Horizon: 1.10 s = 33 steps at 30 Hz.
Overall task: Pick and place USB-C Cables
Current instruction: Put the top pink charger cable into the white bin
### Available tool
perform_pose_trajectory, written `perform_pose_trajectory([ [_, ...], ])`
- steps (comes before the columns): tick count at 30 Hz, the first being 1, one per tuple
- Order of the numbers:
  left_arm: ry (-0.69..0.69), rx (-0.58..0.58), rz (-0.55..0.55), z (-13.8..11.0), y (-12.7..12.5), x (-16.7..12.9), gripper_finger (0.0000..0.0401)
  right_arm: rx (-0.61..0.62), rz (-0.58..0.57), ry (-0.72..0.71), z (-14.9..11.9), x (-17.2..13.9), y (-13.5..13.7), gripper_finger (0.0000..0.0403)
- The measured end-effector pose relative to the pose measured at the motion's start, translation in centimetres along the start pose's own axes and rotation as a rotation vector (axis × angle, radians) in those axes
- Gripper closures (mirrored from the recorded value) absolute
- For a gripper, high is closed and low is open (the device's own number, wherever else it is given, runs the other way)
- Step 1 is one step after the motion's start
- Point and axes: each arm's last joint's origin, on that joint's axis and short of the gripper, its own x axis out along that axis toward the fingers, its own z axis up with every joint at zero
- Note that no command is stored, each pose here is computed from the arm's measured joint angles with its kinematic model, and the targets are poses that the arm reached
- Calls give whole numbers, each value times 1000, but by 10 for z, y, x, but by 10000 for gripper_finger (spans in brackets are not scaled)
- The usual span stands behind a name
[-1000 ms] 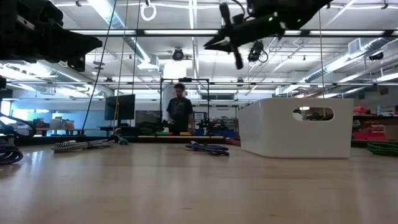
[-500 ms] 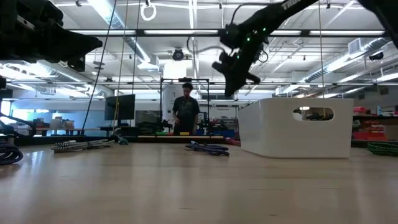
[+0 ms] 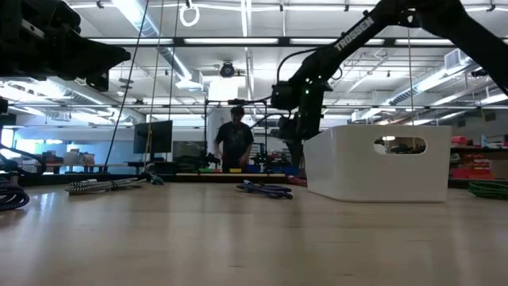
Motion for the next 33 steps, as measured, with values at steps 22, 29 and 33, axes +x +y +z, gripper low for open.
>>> perform_pose_trajectory([
  [22,0,0,0,0,0,0,366,-46,-29,60,-13,35,19,347],
  [29,0,0,0,0,0,0,373,-51,-58,70,-15,28,15,384],
  [33,0,0,0,0,0,0,367,-44,-25,14,-12,-4,13,385],
])
